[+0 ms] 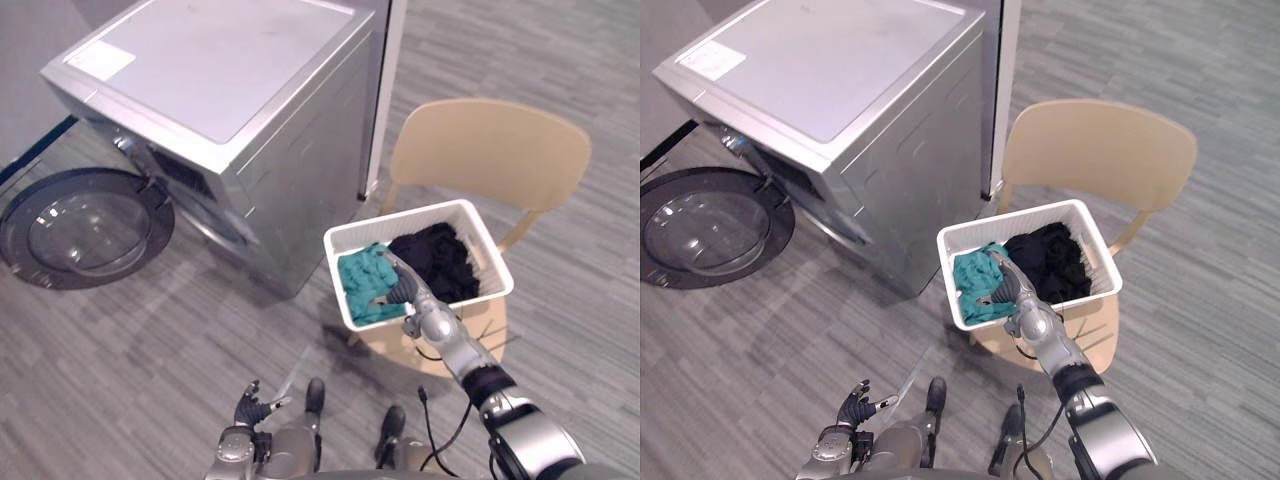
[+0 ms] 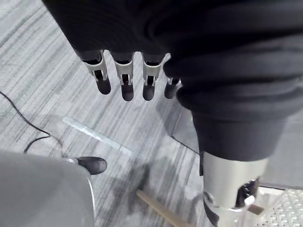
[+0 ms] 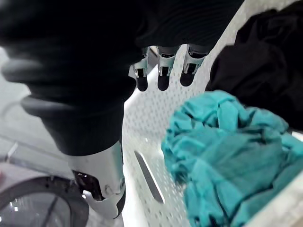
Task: Pick up the laundry basket with both hands and put the clothes into the washing machine.
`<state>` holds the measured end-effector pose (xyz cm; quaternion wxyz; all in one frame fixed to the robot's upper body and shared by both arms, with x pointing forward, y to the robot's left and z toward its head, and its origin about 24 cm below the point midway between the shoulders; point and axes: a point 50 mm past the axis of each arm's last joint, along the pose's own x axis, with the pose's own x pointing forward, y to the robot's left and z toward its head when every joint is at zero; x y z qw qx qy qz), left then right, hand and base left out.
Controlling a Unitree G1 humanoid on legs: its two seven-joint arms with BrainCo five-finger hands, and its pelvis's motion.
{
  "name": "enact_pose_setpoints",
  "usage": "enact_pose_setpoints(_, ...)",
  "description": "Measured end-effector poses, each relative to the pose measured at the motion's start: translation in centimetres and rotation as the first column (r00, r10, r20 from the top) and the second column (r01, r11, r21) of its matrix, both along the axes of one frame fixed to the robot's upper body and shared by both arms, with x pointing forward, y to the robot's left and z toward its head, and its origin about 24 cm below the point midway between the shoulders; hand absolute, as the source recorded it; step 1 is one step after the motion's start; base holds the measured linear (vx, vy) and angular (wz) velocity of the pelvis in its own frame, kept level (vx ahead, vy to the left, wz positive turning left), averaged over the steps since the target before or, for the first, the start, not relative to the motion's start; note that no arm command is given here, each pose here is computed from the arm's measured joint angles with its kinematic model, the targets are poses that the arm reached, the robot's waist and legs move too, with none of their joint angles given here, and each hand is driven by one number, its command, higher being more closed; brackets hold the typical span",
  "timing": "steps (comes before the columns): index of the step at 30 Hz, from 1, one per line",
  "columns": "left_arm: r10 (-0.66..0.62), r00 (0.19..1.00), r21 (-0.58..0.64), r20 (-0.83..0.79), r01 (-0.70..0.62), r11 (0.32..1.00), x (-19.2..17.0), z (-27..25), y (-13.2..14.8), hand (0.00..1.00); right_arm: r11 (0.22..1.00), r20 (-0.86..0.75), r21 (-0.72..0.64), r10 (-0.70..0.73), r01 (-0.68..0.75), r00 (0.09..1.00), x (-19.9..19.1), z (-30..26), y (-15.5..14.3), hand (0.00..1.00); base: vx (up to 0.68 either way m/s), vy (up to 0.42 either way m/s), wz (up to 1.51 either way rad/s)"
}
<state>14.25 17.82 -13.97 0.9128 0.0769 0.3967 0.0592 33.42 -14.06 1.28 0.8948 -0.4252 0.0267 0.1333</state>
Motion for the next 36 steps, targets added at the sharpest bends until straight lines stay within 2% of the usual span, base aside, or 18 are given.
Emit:
enact_pose_setpoints(3,-0.008,0.999,0.001,0.031,0.008,1.000,1.2,0.4,-0.1,0.00,0.997,0.002,-0.075,-0.033,0.033,0.999,1.5,1.0,-1.2,0.00,-0.22,0.030,0.18)
enact_pose_setpoints(7,-0.016,0.997,0.001,0.077,0.016,1.000,2.7,1.1,-0.2,0.00,0.969,0.046,-0.196,-0.146,0.152,0.988,3.7,3.6,-4.8,0.00,-0.14,0.032,0.29)
enact_pose_setpoints(10,0.003,0.994,-0.013,0.114,-0.001,1.000,3.7,1.6,-0.3,0.00,0.949,0.090,-0.240,-0.190,0.207,0.978,4.8,5.6,-6.1,0.00,-0.05,0.032,0.12)
enact_pose_setpoints(15,0.020,0.982,-0.036,0.187,-0.014,0.999,5.9,2.8,-0.8,0.00,0.917,0.154,-0.353,-0.142,0.188,0.978,5.9,8.1,-6.6,0.00,0.03,0.008,0.03)
enact_pose_setpoints(16,0.005,0.973,-0.044,0.231,0.005,0.999,7.1,3.6,-1.2,0.00,0.909,0.176,-0.368,-0.139,0.196,0.975,6.2,9.1,-6.9,1.00,0.04,-0.010,0.15)
enact_pose_setpoints(19,-0.031,0.943,-0.061,0.332,0.054,0.997,9.5,5.5,-2.5,0.00,0.897,0.224,-0.374,-0.158,0.234,0.962,6.8,11.2,-7.8,1.00,0.03,-0.032,0.27)
enact_pose_setpoints(23,-0.051,0.931,-0.062,0.362,0.079,0.995,10.0,6.0,-2.9,0.00,0.900,0.251,-0.342,-0.191,0.272,0.949,7.0,12.6,-8.6,1.00,0.03,-0.070,0.18)
enact_pose_setpoints(30,-0.061,0.935,-0.060,0.349,0.087,0.994,9.8,5.8,-3.0,0.00,0.949,0.277,-0.173,-0.210,0.264,0.938,7.0,13.5,-8.1,1.00,0.02,-0.074,0.05)
enact_pose_setpoints(36,-0.060,0.941,-0.057,0.332,0.083,0.995,9.7,5.5,-2.9,0.00,0.968,0.316,0.026,-0.245,0.250,0.916,6.0,13.5,-7.9,1.00,0.02,-0.059,-0.06)
